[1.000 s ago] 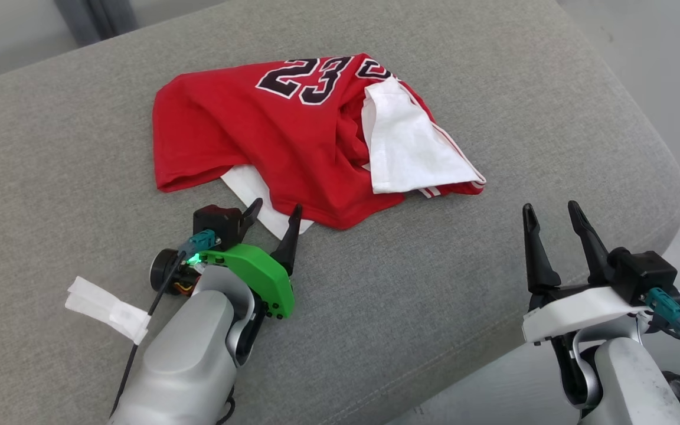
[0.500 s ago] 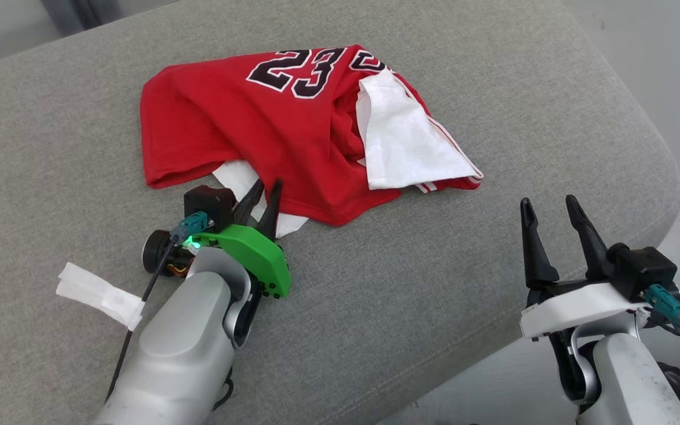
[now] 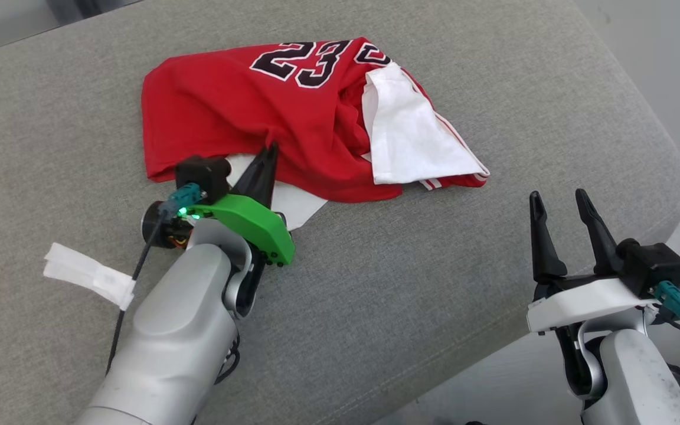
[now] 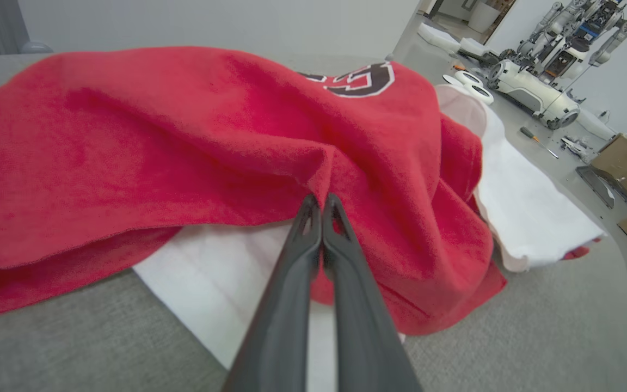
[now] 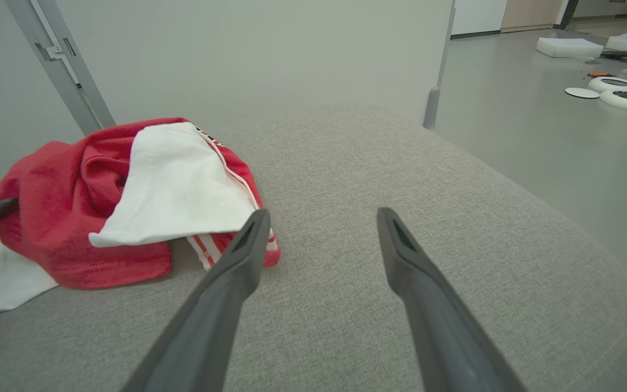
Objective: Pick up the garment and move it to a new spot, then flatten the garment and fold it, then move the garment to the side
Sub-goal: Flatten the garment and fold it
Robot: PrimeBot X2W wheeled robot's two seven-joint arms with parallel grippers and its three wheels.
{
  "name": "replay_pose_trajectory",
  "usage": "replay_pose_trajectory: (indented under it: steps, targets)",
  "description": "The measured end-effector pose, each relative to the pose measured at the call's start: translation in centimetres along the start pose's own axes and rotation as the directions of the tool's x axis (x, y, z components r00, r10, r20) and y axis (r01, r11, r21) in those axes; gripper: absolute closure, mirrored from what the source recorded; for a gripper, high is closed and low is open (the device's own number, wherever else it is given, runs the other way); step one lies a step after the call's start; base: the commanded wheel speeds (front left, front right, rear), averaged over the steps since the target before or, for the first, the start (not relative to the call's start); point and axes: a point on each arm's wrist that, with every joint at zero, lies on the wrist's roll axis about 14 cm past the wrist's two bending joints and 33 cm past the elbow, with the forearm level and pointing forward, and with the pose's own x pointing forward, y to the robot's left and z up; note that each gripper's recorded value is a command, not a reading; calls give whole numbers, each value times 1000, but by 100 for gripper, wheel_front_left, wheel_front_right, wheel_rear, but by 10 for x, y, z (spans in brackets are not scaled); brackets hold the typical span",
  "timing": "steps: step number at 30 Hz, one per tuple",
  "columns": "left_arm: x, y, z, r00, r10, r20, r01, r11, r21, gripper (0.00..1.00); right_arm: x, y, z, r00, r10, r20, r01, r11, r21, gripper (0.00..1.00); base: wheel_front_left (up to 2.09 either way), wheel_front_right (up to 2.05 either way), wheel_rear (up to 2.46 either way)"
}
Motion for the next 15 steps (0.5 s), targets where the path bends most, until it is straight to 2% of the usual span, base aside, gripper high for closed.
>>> replay_pose_trajectory:
  steps: [4, 9, 15]
  targets:
    - [-10, 17, 40, 989, 55, 139, -47, 997, -56, 100, 4, 5, 0, 1000, 14, 4, -14, 1000, 4, 0, 0, 0, 0]
    - [-43, 44, 64, 958, 137, 251, -117, 989, -93, 100, 10, 19, -1, 998, 56, 8, -56, 998, 1, 0, 0, 0, 0]
    - [-89, 80, 102, 893, 241, 381, -232, 970, -71, 100, 19, 45, -2, 992, 127, 14, -127, 992, 3, 0, 0, 0, 0]
